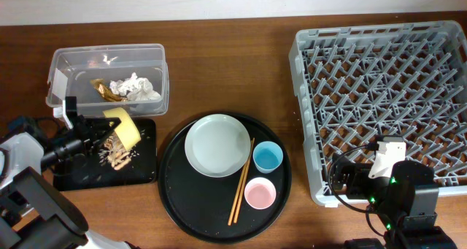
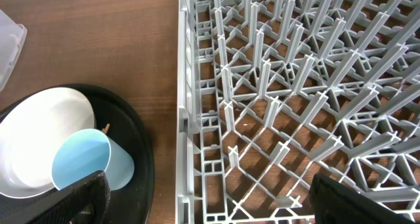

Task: Sort waste into correct bins and load items into the dishwasher rack
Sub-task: 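Tip the yellow bowl over the small black tray to empty the scraps, then carry the yellow bowl with the left gripper and set it on the white plate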

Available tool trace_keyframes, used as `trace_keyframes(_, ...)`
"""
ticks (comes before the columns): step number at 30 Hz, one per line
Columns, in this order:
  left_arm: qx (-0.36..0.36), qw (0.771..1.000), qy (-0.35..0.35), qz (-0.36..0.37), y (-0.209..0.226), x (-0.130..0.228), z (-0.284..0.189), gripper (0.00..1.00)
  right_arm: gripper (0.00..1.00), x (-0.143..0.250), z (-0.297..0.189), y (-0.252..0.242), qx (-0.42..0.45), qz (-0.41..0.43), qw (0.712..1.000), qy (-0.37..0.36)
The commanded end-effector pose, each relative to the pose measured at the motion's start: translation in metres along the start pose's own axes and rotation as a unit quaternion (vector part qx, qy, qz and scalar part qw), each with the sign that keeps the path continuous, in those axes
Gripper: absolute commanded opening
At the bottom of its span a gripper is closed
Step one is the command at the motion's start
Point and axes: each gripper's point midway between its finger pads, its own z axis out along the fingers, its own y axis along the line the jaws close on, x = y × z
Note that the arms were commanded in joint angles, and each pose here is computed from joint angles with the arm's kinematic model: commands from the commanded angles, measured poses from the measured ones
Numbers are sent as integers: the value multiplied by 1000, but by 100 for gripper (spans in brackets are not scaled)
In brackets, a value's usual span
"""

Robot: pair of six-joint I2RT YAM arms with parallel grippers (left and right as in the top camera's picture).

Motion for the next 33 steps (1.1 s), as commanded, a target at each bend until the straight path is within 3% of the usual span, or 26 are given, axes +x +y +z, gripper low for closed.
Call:
trace_keyframes(1, -20, 999, 5, 40, 11, 2, -1, 0, 98, -6, -5, 3, -5, -2, 1000, -10)
trace_keyframes(2, -43, 999, 10, 6, 19, 4, -2, 0, 98, -6, -5, 3, -5, -2, 1000, -10)
trace_keyframes(3, 24, 998, -4, 51, -6, 3, -1, 0, 98, -6, -5, 3, -5, -2, 1000, -10)
trace_keyframes(9, 48, 997, -22, 49, -12, -4, -6, 0, 98, -6, -5, 3, -5, -2, 1000, -10)
trace_keyframes(11, 105, 990, -43, 86, -35, -3, -10, 0, 98, -6, -4, 3, -5, -1, 1000, -9)
trace_keyframes(13, 71, 996, -25, 36, -20, -1, -8, 0, 99, -6, -4, 3, -5, -1, 1000, -9)
trace_keyframes(15, 88, 992, -35, 84, -28, -1, -9, 0, 98, -5, -4, 2, -4, -1, 1000, -7)
trace_keyframes(16, 78, 995, -31, 53, -22, -2, -10, 0, 98, -5, -4, 2, -4, -1, 1000, -7)
trace_keyframes(18, 131, 985, -57, 92, -47, -1, -13, 0, 98, -5, -4, 2, -4, -1, 1000, -7)
trace_keyframes(24, 106, 990, -49, 81, -35, -1, -15, 0, 98, -5, -4, 2, -4, -1, 1000, -7)
trace_keyframes(25, 129, 987, -60, 75, -45, -1, -17, 0, 98, -5, -4, 2, -4, -1, 1000, -7)
trace_keyframes(27, 123, 984, -63, 116, -46, 0, -17, 0, 98, -5, -4, 2, -4, -1, 1000, -7)
trace_keyframes(29, 124, 986, -58, 96, -46, 3, -17, 0, 98, -5, -4, 2, -4, -1, 1000, -7)
trace_keyframes(31, 115, 983, -53, 129, -46, 5, -14, 0, 98, -5, -4, 2, -4, -1, 1000, -7)
trace_keyframes(33, 85, 992, -31, 86, -32, 7, -12, 0, 98, -5, -4, 2, -4, -1, 1000, -7)
